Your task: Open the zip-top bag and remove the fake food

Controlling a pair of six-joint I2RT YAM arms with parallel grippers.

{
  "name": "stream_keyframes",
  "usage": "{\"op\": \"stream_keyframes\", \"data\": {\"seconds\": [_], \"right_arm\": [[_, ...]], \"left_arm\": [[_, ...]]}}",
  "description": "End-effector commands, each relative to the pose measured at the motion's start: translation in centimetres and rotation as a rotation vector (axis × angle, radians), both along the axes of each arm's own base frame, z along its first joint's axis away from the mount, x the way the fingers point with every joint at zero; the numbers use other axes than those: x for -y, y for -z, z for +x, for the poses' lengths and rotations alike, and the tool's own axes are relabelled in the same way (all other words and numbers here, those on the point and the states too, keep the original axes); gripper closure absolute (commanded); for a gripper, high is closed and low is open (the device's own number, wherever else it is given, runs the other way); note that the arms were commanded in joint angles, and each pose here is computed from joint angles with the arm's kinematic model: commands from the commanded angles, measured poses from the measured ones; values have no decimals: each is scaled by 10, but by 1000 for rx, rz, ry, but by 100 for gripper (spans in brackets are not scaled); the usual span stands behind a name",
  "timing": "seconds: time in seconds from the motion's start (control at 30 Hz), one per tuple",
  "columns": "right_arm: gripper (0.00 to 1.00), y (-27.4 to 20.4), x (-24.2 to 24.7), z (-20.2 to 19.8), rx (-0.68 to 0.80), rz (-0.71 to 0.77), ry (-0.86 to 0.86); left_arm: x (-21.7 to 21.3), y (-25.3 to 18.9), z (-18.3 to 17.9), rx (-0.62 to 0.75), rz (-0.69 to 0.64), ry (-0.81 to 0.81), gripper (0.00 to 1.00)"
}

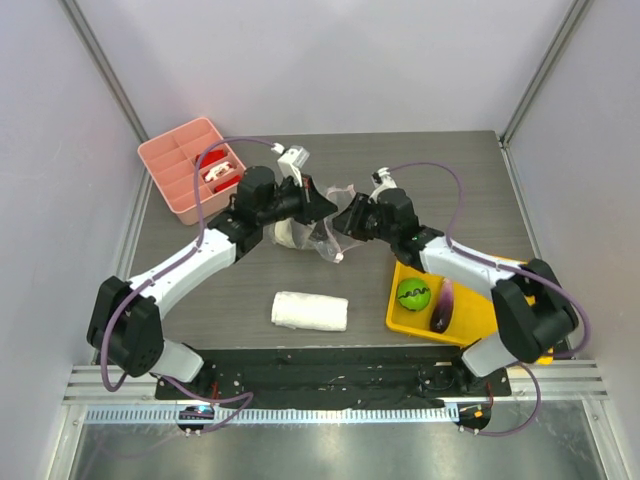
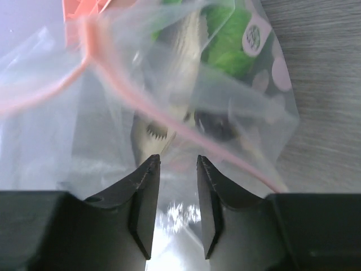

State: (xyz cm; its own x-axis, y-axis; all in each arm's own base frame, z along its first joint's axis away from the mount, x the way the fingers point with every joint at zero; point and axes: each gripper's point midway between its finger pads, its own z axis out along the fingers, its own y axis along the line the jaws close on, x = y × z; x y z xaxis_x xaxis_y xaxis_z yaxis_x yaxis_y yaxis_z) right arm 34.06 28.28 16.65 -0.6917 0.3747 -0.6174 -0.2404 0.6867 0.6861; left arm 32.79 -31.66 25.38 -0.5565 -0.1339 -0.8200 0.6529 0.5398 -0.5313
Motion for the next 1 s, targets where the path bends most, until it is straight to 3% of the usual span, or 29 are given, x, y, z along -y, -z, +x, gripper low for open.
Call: {"op": "stream_keyframes", "data": {"seconds": [0.0, 0.2, 0.47, 0.6, 0.7, 0.9, 0.93, 0.97], "right_arm": [[57, -35, -28, 29, 125, 99, -31], [35, -6, -35, 37, 96, 130, -22], [20, 27, -49, 28, 15, 135, -113], [19, 45, -57, 15, -10, 154, -176], [23, 35, -71, 14, 64, 234, -237], [35, 37, -92, 20, 58, 329, -279], [52, 38, -93, 22, 53, 332, -274], [62, 38, -94, 23, 48, 333, -273]], "left_arm": [[18, -39, -13, 89, -91, 71, 100], [40, -44, -17, 73, -131, 119, 100], [57, -39, -20, 54, -131, 148, 100], [59, -24, -12, 8, -115, 110, 100], [66, -10, -9, -33, -124, 100, 100], [76, 2, -13, -55, -109, 111, 100], [74, 4, -12, -58, -103, 99, 100], [73, 3, -13, -52, -101, 94, 100]]}}
